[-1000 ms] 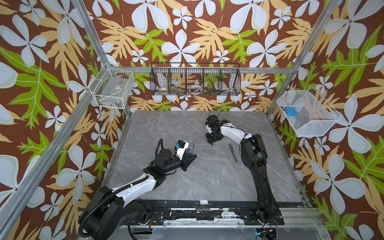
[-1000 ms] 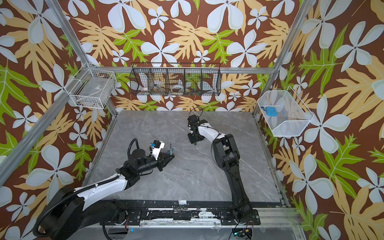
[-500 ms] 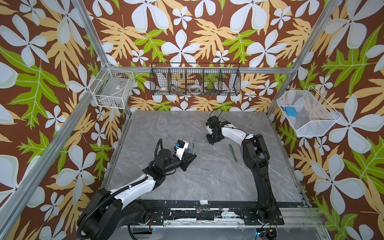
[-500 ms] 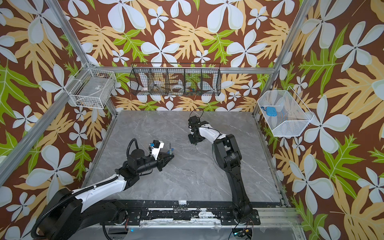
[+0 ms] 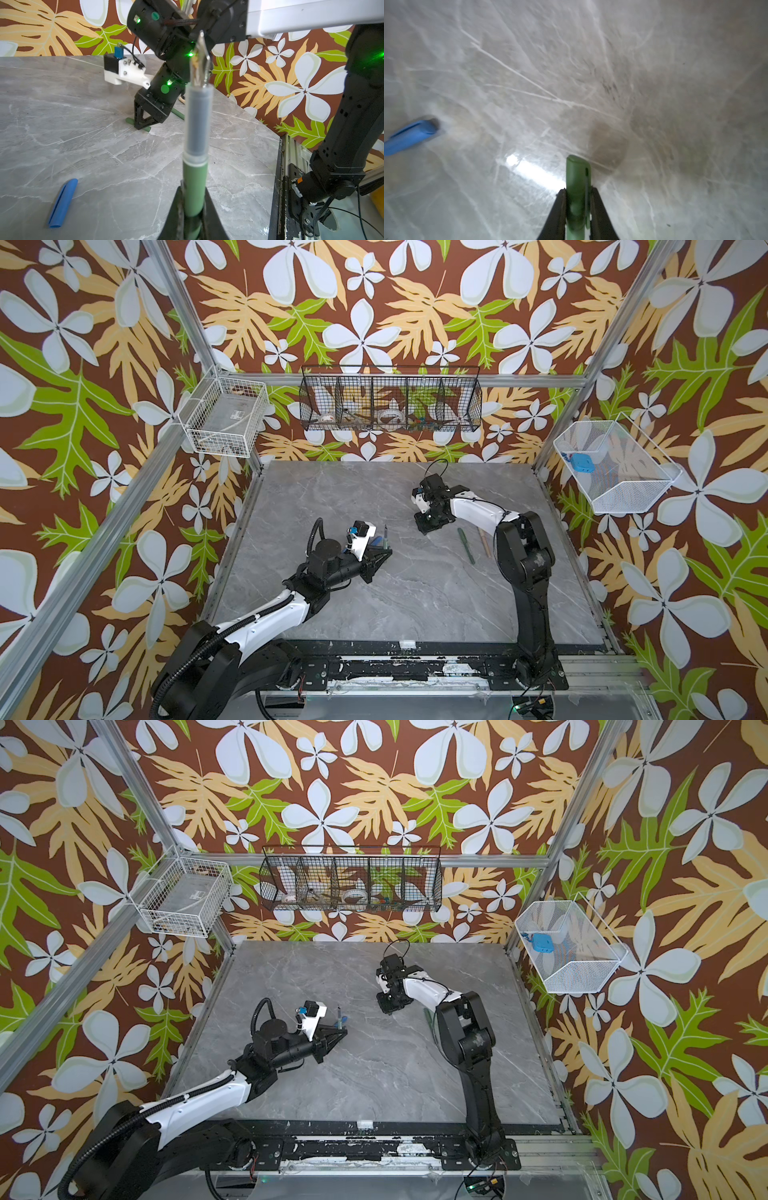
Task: Insert the pens into the pen caps
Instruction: 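Lift the green cap and carry it toward the pen in the left gripper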
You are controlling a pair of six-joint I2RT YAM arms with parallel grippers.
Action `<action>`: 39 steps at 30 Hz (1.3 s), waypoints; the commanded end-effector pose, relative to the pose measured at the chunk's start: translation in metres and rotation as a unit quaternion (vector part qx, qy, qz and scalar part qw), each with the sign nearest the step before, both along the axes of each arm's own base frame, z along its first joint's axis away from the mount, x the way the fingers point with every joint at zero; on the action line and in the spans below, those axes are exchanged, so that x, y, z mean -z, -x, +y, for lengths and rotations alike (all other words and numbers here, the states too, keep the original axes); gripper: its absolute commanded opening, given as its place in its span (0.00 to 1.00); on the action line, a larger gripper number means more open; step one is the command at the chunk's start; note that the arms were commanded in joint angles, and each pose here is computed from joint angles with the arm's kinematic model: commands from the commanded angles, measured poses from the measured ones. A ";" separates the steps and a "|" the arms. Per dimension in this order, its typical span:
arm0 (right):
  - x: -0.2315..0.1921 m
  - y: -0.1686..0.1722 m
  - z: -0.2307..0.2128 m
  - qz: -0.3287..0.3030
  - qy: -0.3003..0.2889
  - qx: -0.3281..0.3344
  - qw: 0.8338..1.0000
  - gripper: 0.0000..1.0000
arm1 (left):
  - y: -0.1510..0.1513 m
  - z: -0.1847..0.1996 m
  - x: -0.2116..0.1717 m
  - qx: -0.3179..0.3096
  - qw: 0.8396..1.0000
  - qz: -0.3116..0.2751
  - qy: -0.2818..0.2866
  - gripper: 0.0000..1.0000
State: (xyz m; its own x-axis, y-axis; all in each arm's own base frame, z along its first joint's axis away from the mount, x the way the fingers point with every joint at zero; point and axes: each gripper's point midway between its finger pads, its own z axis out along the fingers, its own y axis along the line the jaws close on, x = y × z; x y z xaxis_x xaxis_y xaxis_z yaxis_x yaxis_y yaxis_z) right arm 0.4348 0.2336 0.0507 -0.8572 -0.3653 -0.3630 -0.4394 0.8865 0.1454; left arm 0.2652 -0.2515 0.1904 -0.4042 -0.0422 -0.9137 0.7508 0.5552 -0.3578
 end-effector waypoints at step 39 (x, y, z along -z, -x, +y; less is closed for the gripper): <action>-0.304 0.175 0.063 -0.384 -0.478 -0.137 0.778 0.21 | 0.025 -0.009 -0.033 -0.024 0.995 -0.099 -0.011 0.00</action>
